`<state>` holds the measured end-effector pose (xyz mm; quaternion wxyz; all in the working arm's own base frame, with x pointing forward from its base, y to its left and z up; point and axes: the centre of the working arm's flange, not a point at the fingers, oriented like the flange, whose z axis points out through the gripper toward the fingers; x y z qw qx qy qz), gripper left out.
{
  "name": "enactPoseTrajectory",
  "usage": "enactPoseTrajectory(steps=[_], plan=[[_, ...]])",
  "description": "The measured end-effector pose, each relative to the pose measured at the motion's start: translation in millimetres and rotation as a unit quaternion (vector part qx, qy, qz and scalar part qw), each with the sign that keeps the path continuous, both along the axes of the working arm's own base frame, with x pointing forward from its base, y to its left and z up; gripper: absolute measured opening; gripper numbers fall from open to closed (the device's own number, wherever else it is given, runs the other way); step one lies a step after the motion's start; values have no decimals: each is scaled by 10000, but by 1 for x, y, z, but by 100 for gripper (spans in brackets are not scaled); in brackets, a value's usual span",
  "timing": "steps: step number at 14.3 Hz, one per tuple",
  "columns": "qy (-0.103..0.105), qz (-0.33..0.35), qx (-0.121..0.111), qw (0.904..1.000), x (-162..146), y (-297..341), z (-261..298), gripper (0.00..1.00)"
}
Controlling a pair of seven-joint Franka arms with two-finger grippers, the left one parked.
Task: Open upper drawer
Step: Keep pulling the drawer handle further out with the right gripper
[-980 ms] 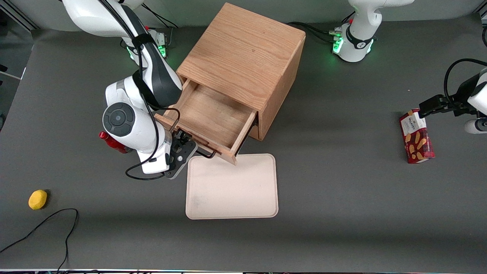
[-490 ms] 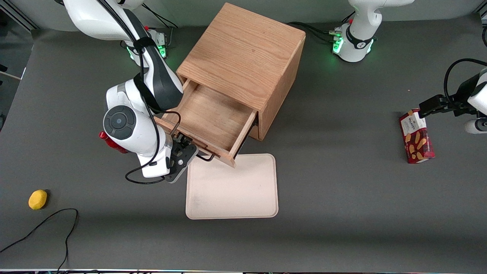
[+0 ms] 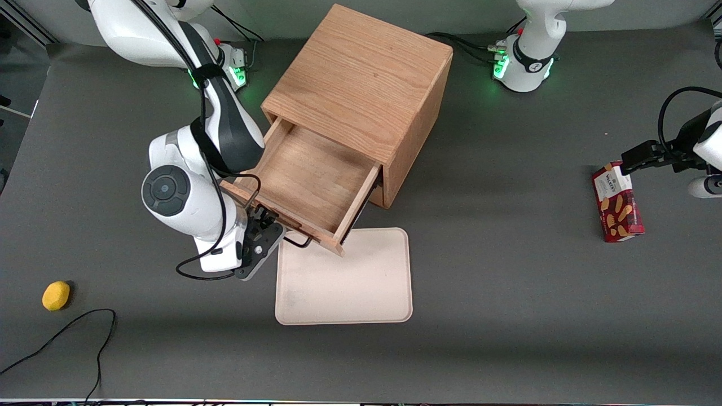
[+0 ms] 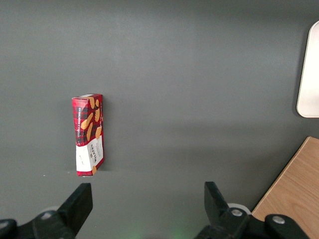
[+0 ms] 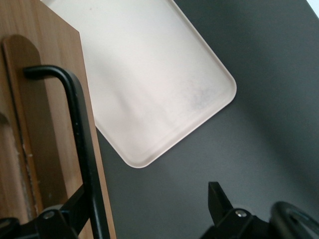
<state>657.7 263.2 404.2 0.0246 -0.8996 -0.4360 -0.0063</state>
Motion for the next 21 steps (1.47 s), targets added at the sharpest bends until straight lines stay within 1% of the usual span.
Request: enactPoseTrajectory(steps=[12,21], plan=[[-158,131,-6,9998,20,-19,5,100],[-165,258,-15,9995,26,-27,3,100]])
